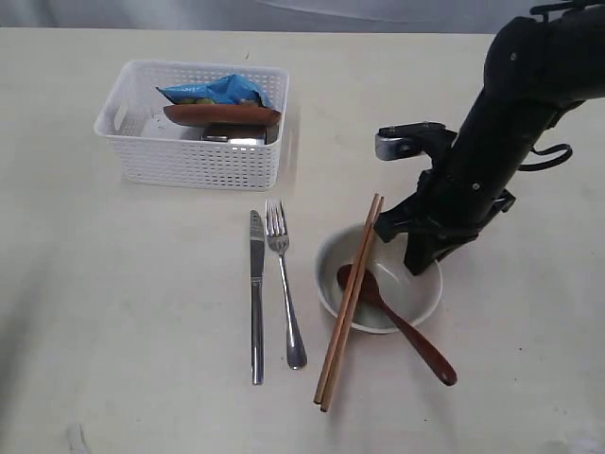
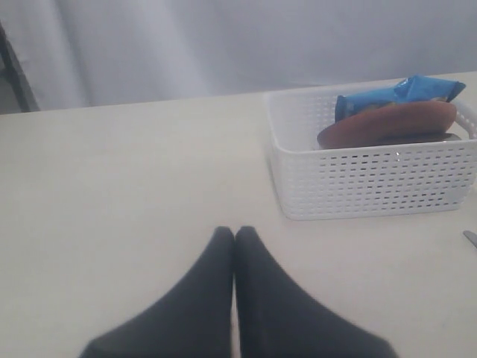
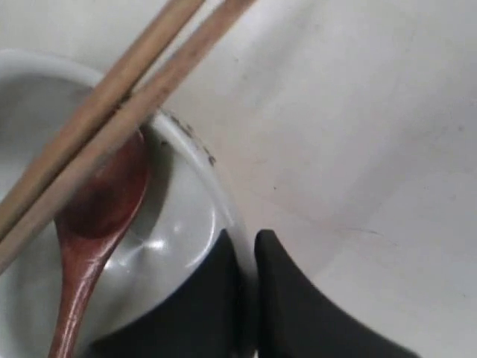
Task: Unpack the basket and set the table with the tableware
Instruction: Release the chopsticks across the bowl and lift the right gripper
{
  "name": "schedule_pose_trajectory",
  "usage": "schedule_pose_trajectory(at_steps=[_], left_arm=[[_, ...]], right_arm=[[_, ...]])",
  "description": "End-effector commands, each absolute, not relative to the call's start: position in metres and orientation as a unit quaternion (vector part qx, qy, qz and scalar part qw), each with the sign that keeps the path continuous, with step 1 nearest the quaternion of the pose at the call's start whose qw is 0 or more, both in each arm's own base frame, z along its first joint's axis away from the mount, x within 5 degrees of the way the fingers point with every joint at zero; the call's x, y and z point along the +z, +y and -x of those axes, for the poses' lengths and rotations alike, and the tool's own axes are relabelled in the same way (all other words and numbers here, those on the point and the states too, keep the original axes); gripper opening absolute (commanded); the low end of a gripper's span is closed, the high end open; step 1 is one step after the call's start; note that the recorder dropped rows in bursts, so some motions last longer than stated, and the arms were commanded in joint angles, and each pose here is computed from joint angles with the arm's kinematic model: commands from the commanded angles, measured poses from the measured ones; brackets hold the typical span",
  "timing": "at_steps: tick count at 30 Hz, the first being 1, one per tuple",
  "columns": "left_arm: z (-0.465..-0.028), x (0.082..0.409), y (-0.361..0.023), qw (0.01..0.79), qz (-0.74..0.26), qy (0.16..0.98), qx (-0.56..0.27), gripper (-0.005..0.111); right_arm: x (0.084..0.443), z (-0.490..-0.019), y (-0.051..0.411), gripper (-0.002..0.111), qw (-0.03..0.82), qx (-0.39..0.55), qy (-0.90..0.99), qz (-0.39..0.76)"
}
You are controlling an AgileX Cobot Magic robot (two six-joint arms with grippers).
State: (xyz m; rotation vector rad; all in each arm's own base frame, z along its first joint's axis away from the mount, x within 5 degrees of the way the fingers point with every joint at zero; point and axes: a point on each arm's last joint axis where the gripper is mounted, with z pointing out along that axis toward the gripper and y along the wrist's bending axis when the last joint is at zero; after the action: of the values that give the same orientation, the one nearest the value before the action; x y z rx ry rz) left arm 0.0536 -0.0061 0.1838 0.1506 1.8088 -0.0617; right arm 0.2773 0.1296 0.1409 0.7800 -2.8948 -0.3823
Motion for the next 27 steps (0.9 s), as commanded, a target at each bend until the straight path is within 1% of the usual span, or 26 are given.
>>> schedule_pose_trajectory(at_steps=[1,6,8,9,12,13,14,18,20,24,27], left_arm=[[-0.054,0.184,-0.007,0.620,-0.067,0.781,-0.031,0.000],[-0.054,0.184,-0.007,0.620,-0.067,0.781,-0.031,0.000],[-0.054,0.184,-0.007,0.620,-0.067,0.781,-0.031,0.000],[-0.054,0.184,-0.007,0.620,-0.067,0.781,-0.031,0.000],[-0.054,0.184,-0.007,0.620,-0.067,0.781,-0.031,0.000],[-0.054,0.184,-0.007,0.620,-0.067,0.781,-0.031,0.000],[-0.054,0.184,-0.007,0.620,-0.067,0.781,-0.031,0.000],[-0.054,0.184,-0.007,0.620,-0.067,0.781,-0.031,0.000],[-0.054,0.184,-0.007,0.620,-0.067,0.781,-0.031,0.000],[-0.054,0.184,-0.007,0.620,-0.067,0.781,-0.031,0.000],[-0.054,0.184,-0.007,0.620,-0.067,0.781,-0.031,0.000]], right_arm=[[0.137,-0.283,0.129,0.003,0.042,-0.109,-0.952,-0.284],[0.136,-0.288,0.130,0.003,0.016,-0.106,-0.950,-0.295],[0.136,-0.290,0.130,0.007,0.005,-0.104,-0.950,-0.294],[0.136,-0.291,0.130,0.012,-0.001,-0.104,-0.951,-0.293],[0.136,-0.292,0.131,0.031,-0.006,-0.104,-0.951,-0.292],[0.136,-0.292,0.131,0.035,-0.006,-0.104,-0.951,-0.291],[0.136,-0.292,0.131,0.037,-0.005,-0.104,-0.951,-0.291],[0.138,-0.289,0.130,0.038,0.009,-0.106,-0.950,-0.293],[0.146,-0.288,0.130,0.038,0.000,-0.106,-0.950,-0.295],[0.173,-0.284,0.127,0.038,-0.032,-0.101,-0.959,-0.264],[0.192,-0.280,0.116,0.038,-0.051,-0.055,-0.969,-0.236]])
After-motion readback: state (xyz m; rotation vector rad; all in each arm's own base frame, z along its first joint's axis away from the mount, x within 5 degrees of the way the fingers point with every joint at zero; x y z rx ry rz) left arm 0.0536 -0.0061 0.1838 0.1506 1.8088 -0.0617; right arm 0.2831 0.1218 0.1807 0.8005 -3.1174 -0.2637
